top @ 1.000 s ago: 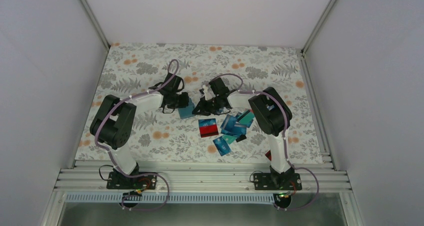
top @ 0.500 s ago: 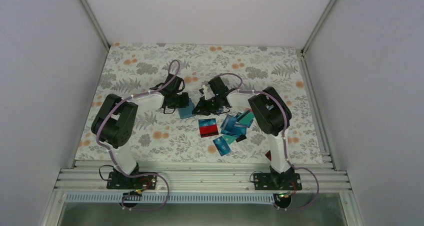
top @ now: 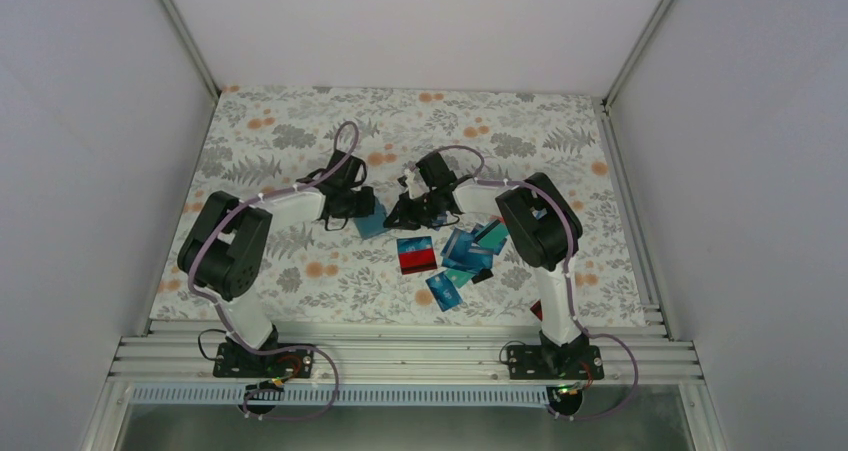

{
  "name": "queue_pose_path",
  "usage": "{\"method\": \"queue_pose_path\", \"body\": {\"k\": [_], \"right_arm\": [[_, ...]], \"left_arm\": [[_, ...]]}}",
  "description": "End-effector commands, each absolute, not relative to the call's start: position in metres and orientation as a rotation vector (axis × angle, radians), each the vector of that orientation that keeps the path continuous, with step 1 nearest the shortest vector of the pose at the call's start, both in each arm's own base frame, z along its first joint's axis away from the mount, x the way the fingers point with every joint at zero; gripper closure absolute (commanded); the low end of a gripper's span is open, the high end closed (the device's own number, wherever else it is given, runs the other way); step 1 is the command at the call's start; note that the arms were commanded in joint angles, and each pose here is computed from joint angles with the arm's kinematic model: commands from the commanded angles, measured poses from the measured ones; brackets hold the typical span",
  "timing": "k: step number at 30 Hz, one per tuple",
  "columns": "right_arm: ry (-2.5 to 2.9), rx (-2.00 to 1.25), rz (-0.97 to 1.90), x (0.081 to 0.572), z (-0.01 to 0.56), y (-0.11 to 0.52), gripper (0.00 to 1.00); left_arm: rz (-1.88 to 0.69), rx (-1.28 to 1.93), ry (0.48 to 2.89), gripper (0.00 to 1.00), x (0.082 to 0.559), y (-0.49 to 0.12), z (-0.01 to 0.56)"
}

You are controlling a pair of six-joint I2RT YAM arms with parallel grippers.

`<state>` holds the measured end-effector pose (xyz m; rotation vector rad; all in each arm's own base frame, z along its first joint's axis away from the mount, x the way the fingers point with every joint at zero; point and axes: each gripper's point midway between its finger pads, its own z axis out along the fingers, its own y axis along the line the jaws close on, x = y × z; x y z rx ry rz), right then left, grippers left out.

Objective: Put the credit cards into the card holder

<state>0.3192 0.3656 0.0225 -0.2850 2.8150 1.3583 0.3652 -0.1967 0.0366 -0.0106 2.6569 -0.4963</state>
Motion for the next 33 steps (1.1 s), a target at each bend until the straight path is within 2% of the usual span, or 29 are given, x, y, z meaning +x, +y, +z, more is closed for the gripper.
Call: {"method": "queue_pose_path", "body": {"k": [1, 6, 33], "right_arm": [[2.981, -0.145, 1.153, 0.313, -0.027, 0.342, 0.96], [2.978, -0.144, 1.155, 0.315, -0.025, 0.343, 0.96], [2.973, -0.146, 1.161, 0.318, -0.024, 0.346, 0.96]], "left_arm": [[-0.408, 0.0, 2.76, 0.98, 0.34, -0.179, 0.012], [-0.494, -0.01, 2.75, 0.98, 0.334, -0.188, 0.014], [-0.534, -0.067, 2.821, 0.98, 0.321, -0.2, 0.027]]}}
